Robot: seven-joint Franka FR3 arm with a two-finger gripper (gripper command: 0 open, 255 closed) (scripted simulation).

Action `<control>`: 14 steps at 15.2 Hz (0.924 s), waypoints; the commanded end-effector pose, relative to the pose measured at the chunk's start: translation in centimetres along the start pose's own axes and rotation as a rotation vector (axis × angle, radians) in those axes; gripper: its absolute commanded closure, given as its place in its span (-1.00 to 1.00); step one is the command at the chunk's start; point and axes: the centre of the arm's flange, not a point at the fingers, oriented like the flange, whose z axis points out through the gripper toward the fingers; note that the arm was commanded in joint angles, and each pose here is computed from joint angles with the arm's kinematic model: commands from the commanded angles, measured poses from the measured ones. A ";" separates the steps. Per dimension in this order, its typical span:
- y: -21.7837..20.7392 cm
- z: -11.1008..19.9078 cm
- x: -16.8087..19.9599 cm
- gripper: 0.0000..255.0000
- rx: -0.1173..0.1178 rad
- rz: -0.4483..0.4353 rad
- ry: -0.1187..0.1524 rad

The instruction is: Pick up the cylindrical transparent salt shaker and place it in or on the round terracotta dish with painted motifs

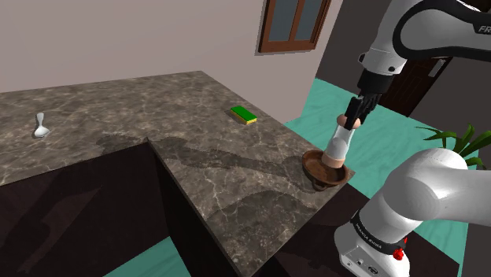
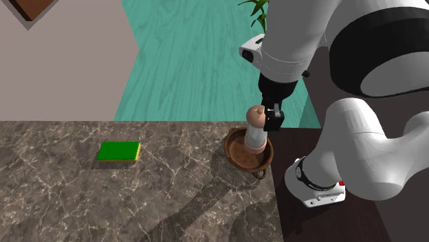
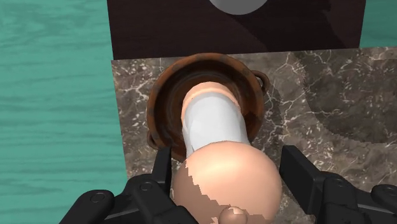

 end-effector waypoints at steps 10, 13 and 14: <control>0.0 3.0 0.2 1.00 0.000 0.000 0.001; 0.0 3.0 0.2 -1.00 0.000 0.000 0.001; 0.0 3.0 0.2 -1.00 0.000 0.000 0.001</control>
